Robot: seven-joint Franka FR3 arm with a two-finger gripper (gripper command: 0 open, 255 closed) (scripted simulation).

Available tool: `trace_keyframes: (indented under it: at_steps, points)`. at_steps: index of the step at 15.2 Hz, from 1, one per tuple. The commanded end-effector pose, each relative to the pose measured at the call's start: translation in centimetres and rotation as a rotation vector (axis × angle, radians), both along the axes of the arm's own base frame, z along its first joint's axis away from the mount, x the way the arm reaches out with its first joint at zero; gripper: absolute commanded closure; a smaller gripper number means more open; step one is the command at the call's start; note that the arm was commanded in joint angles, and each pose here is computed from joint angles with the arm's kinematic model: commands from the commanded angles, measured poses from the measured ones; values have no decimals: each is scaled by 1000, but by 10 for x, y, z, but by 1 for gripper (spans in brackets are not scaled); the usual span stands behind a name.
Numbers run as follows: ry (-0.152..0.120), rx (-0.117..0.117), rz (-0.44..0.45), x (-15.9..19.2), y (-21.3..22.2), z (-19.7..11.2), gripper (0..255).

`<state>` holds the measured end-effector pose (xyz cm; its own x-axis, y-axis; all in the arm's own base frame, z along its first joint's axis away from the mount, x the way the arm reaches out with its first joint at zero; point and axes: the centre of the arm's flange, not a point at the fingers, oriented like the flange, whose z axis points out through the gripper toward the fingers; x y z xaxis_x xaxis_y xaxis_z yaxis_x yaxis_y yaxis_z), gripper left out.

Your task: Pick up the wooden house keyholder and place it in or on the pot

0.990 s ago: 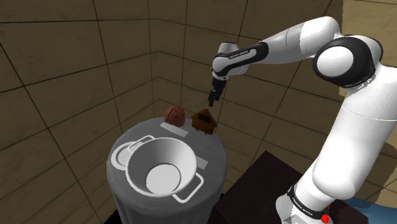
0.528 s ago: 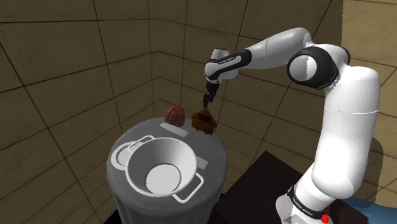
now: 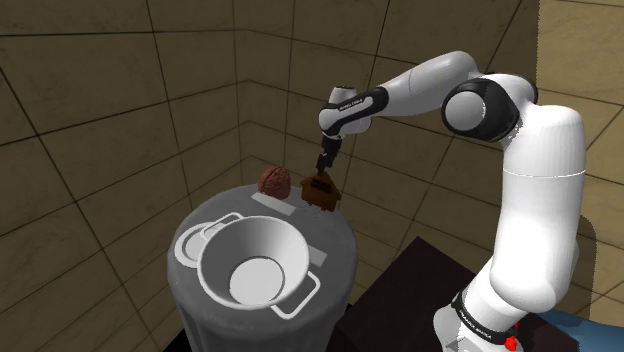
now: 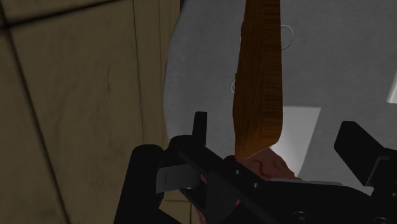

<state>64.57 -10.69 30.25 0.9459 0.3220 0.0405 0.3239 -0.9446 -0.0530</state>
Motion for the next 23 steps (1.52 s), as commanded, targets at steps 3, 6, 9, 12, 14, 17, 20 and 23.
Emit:
trace_keyframes:
  at_steps: [3, 6, 9, 12, 14, 17, 20, 23]
  points:
    - [0, 0, 0, 0, 0, -1, 0]
    - [0, 0, 0, 0, 0, -1, 255]
    - [0, 0, 0, 0, 0, -1, 255]
    - [0, 0, 0, 0, 0, -1, 255]
    - [0, 0, 0, 0, 0, -1, 255]
    - [0, 0, 0, 0, 0, 10, 255]
    - [0, 0, 0, 0, 0, 26, 255]
    - [0, 0, 0, 0, 0, 41, 255]
